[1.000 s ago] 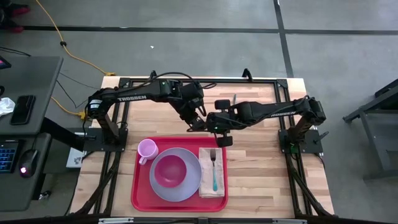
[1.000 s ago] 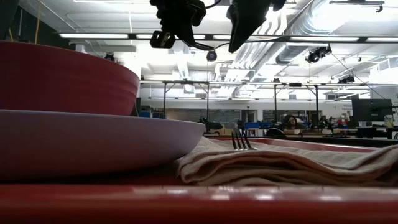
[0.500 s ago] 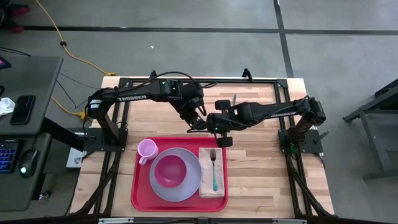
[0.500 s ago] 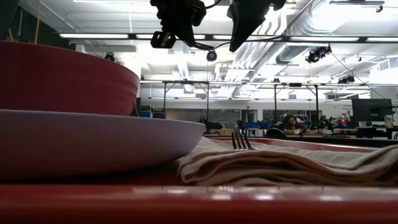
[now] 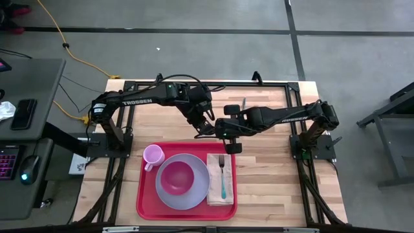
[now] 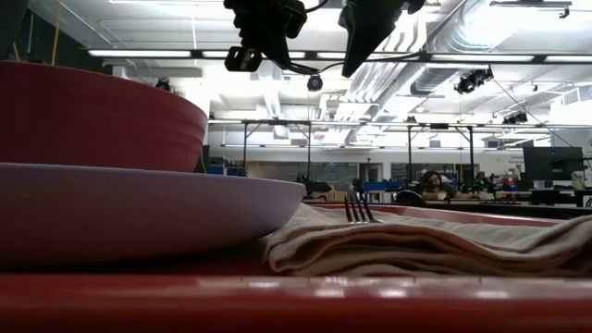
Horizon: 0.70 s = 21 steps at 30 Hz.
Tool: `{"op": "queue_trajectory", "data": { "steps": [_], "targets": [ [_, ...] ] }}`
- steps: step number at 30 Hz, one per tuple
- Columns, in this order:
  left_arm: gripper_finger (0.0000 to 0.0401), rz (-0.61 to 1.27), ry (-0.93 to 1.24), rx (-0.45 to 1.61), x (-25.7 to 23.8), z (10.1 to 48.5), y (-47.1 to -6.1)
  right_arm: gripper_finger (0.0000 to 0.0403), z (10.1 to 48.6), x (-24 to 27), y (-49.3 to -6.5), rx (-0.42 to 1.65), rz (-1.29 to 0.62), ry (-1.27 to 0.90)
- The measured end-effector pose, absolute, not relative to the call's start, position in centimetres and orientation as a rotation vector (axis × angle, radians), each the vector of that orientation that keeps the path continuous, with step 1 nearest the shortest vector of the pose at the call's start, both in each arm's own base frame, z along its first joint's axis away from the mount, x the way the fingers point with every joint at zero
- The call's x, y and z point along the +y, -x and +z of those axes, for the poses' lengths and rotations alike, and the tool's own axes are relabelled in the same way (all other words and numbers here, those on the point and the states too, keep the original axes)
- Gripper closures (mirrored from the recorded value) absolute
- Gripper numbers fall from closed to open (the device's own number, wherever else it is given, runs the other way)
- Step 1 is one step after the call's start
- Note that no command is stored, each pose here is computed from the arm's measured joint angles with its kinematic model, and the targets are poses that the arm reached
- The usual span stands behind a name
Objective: Set up tray
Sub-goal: Put the blue spoon beside the blue plate on the peach napkin
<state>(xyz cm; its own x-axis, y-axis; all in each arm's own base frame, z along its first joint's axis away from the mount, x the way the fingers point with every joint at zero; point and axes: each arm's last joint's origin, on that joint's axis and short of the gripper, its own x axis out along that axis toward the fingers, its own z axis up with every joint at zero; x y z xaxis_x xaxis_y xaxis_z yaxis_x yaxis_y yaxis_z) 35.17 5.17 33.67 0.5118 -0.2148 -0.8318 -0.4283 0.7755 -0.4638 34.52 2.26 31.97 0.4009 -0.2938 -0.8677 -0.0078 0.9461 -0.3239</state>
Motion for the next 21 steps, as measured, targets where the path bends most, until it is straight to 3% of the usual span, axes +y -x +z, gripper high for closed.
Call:
{"op": "queue_trajectory", "data": {
  "steps": [6, 21],
  "targets": [
    [0.0395, 0.147, 0.699, 1.045, 5.18, 33.68, -35.19, 0.0402, 31.96, 2.25, -34.50, 1.149, -0.192, 0.289],
    [0.0338, 0.213, 0.681, 0.983, 5.45, 33.88, -35.60, 0.0403, 31.85, 2.13, -34.14, 1.181, -0.232, 0.268]
  ]
}}
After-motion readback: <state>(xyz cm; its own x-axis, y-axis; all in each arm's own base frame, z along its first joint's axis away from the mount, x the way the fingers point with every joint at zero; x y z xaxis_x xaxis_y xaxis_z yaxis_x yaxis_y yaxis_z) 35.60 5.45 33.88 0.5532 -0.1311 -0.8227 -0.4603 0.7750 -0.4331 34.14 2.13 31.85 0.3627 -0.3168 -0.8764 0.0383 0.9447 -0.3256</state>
